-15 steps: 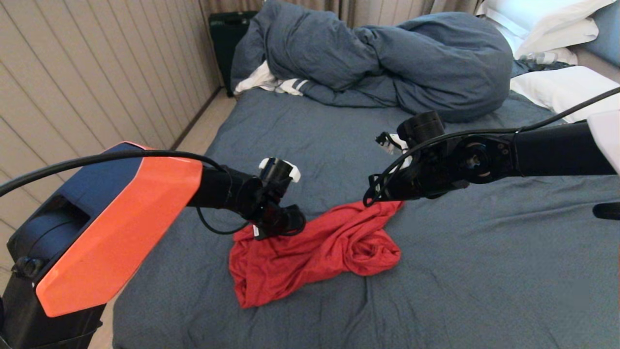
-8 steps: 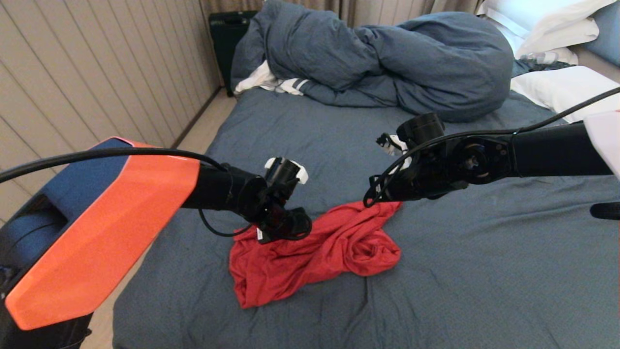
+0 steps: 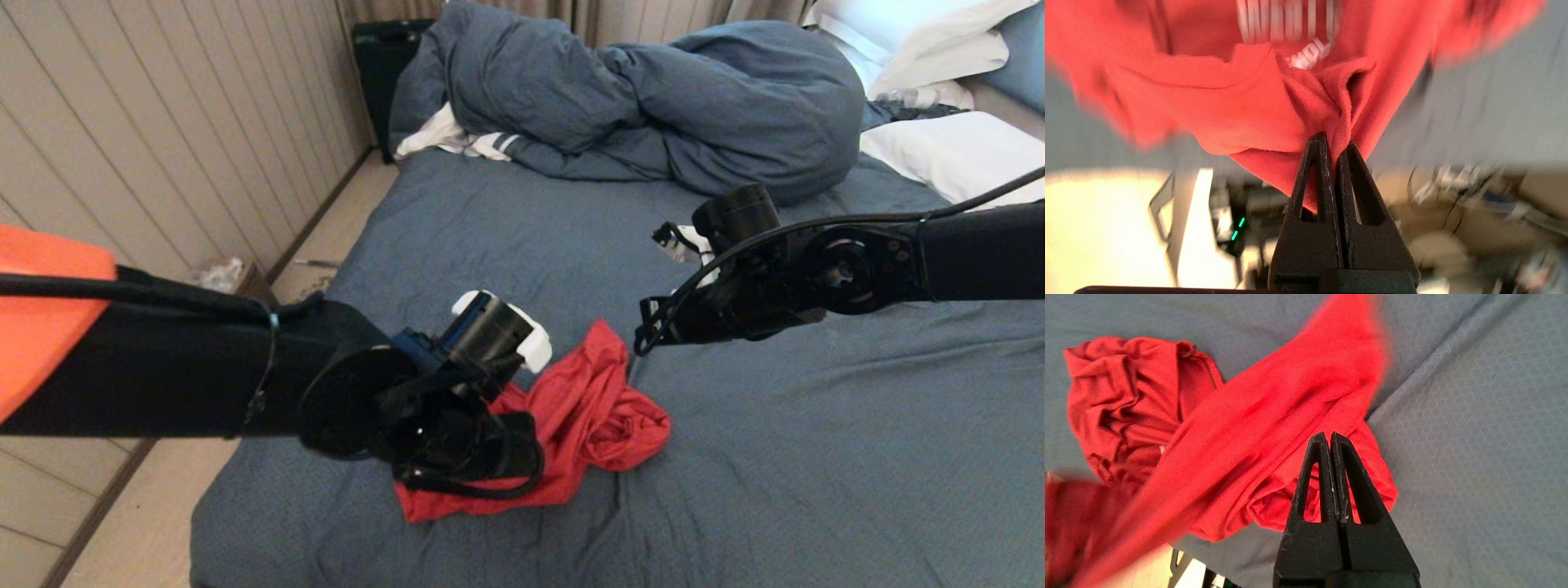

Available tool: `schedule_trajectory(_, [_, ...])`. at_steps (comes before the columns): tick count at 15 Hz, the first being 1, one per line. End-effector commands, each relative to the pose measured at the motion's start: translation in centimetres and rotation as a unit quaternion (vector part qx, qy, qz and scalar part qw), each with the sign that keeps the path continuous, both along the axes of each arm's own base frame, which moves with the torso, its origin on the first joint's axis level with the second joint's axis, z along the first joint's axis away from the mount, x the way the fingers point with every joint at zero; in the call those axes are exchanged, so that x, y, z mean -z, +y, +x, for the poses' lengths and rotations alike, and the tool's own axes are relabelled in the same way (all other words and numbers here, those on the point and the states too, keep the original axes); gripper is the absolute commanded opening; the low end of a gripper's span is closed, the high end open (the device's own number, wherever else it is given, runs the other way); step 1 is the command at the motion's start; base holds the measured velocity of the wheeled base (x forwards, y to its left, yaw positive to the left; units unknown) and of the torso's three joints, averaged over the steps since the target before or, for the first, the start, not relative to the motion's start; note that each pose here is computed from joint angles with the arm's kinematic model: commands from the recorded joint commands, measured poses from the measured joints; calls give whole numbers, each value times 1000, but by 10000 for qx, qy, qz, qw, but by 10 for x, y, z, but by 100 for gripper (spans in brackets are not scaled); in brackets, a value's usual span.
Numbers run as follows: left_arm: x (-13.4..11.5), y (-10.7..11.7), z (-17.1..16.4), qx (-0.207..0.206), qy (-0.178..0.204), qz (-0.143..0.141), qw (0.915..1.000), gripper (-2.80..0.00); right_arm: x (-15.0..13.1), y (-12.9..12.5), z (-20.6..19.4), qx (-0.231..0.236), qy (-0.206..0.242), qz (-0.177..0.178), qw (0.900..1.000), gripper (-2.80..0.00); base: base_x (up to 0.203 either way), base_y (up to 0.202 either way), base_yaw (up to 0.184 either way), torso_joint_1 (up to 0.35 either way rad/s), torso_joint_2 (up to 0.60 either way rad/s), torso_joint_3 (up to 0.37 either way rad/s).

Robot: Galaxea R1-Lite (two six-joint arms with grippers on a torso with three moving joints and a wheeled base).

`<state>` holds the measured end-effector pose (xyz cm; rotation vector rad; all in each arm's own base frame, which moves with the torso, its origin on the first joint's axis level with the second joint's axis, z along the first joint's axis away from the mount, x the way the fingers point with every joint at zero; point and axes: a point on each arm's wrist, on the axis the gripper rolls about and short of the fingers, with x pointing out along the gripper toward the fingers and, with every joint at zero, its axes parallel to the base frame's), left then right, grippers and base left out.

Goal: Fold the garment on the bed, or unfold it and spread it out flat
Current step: Unford the red T-shirt

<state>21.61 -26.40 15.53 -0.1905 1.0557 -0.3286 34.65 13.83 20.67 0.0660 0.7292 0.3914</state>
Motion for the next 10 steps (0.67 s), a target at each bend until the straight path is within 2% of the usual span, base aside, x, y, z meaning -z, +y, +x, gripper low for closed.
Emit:
schedule_trajectory(1, [-8, 5, -44, 385, -9, -74, 9992, -280, -8, -2, -9, -18, -69, 37, 10000, -280, 0, 0, 0, 0, 0, 0])
schedule_trajectory(4, [12, -8, -96, 1010, 190, 56, 9947, -280, -7, 0, -11, -50, -41, 21, 10000, -280, 0, 0, 0, 0, 0, 0])
schedule_trajectory(7, [25, -15, -122, 1478, 299, 268, 9882, -280, -5, 0, -10, -33, -22, 3, 10000, -280, 0, 0, 0, 0, 0, 0])
schedule_trajectory(8, [31, -16, -132, 1687, 327, 396, 9843, -280, -4, 0, -9, -33, -16, 1, 10000, -280, 0, 0, 0, 0, 0, 0])
schedule_trajectory(10, [50, -22, -157, 2233, 379, 803, 9707, -280, -2, 0, -8, -33, 6, -8, 10000, -280, 0, 0, 0, 0, 0, 0])
